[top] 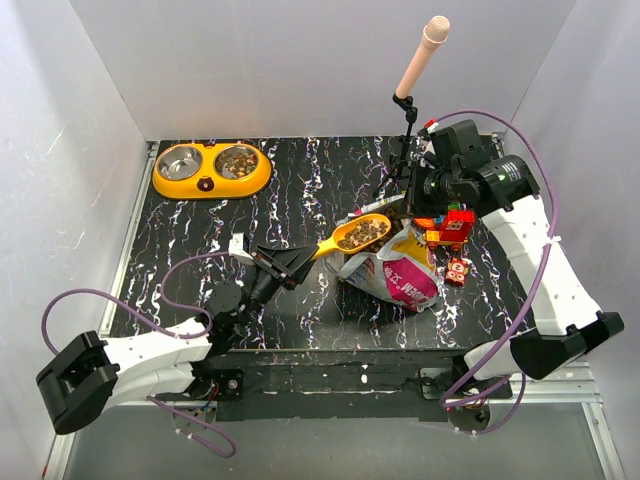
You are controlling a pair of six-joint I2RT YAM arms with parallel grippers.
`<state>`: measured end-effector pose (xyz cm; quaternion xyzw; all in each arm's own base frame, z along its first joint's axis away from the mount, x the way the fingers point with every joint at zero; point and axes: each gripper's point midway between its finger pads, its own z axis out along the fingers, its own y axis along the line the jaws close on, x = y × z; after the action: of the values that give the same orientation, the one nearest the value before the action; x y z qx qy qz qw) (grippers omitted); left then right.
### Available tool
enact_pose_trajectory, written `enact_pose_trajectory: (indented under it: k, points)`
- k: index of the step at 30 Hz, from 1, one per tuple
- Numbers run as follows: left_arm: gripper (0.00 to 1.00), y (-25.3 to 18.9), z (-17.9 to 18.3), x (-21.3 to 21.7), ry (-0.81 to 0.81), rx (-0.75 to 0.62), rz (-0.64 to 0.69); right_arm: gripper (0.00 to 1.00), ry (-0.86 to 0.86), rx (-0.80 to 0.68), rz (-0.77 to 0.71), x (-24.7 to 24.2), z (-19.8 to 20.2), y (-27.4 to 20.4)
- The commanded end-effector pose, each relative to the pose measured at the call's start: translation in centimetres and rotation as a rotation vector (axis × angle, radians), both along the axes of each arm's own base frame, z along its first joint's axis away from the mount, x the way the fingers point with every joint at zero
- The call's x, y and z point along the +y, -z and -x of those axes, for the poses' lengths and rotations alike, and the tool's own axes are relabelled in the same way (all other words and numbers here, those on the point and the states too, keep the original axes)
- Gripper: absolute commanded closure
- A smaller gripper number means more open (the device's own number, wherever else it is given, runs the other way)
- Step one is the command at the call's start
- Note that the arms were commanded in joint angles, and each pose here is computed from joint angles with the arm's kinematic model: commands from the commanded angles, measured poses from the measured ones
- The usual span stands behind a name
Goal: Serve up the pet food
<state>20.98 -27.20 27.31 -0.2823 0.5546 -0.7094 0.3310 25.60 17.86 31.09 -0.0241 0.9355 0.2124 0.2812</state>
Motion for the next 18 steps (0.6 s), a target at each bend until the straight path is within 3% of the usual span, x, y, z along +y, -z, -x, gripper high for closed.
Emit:
enact_pose_trajectory:
  k: [1,8,12,18]
  points:
    - [1.0,-2.1,0.5,1.0,-0.014,-0.071,0.076,0.99,-0.024,-0.245,-0.183,1.2,-0.2,-7.6]
    - [1.0,-4.1,1.6,3.5,-0.056,-0.063,0.034,0.99,-0.038,-0.242,-0.196,1.6,-0.2,-7.9]
    - [1.0,-6.0,2.0,4.6,-0.082,-0.058,-0.077,0.99,-0.045,-0.236,-0.195,1.6,0.0,-7.9]
    - [1.0,-9.1,0.3,6.7,-0.219,-0.044,-0.048,0.99,-0.063,-0.2,-0.205,1.6,1.0,-7.3]
